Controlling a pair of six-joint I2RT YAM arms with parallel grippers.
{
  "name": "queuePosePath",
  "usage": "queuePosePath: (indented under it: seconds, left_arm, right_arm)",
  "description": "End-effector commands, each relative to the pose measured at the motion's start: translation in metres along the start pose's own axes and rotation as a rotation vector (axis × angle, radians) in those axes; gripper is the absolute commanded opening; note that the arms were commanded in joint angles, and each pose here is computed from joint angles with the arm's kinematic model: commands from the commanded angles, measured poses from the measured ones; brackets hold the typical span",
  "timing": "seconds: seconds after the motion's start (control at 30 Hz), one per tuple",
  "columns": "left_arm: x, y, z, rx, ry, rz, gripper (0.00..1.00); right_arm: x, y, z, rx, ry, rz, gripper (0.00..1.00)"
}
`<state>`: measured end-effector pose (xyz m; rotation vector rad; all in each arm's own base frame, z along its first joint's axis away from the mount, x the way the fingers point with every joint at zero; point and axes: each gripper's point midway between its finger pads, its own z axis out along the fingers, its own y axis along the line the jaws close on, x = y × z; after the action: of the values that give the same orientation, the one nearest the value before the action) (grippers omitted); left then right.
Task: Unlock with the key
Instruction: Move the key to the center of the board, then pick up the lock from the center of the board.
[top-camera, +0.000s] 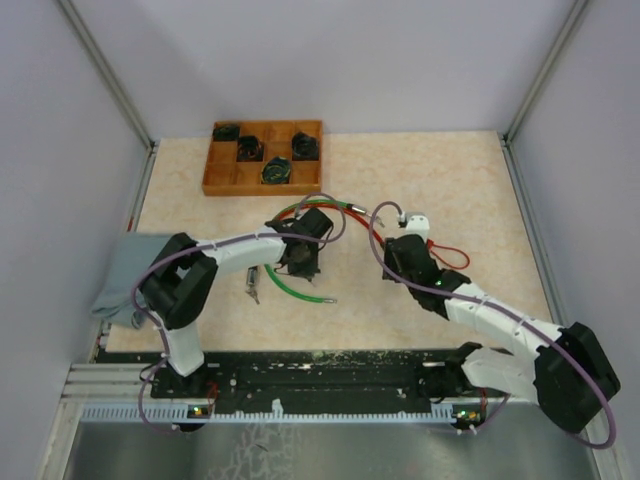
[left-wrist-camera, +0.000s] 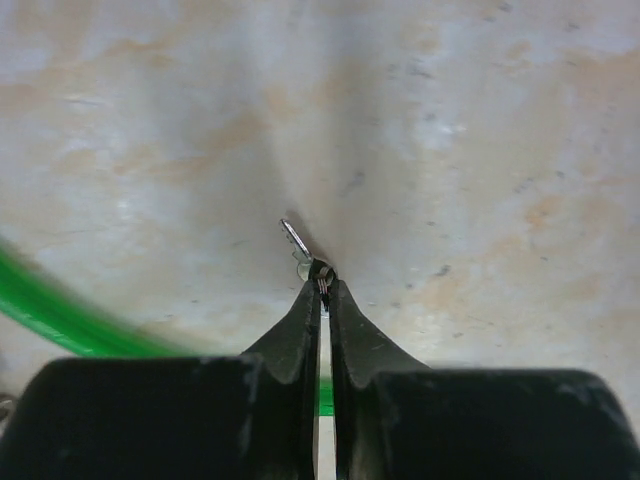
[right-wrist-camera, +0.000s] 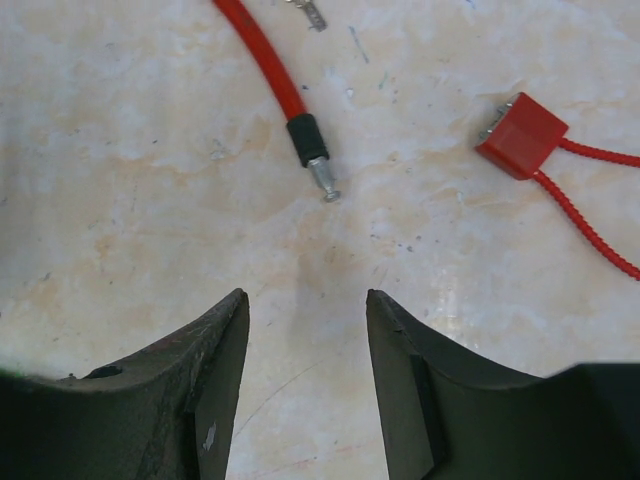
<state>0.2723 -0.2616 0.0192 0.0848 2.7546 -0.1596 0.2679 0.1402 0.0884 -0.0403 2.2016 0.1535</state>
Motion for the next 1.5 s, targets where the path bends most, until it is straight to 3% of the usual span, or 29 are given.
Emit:
queuePosePath:
  seconds: [0.0, 0.27, 0.57, 0.77, 0.93, 1.13, 1.47]
  left_arm:
    - [0.035, -0.038, 0.012, 0.1, 0.103, 0.054, 0.08]
    - [0.052, -0.102, -0.008, 0.25, 0.103, 0.116, 0.13]
    - [0.031, -0.099, -0.041, 0.317, -0.01, 0.096, 0.53]
    - [0.012, -0.07, -0.052, 0.327, -0.068, 0.039, 0.63]
    - [0.003, -0.052, -0.058, 0.454, -0.087, -0.023, 0.65]
    - [-0.006, -0.025, -0.057, 0.489, -0.1, -0.077, 0.67]
    - [-0.013, -0.006, -0.063, 0.585, -0.122, -0.119, 0.67]
  right_arm:
    - [-0.022, -0.023, 0.0, 0.068, -0.046, 0.041, 0.51]
    - [-0.025, -0.065, 0.018, 0.135, 0.007, 0.137, 0.53]
    - [-0.045, -0.099, 0.052, 0.227, 0.043, 0.204, 0.59]
    - [-0.055, -0.11, 0.075, 0.272, 0.054, 0.205, 0.58]
    - [-0.052, -0.121, 0.09, 0.303, 0.083, 0.215, 0.55]
    - [-0.035, -0.119, 0.106, 0.296, 0.165, 0.203, 0.51]
    - [-0.064, -0.113, 0.08, 0.246, 0.117, 0.141, 0.23]
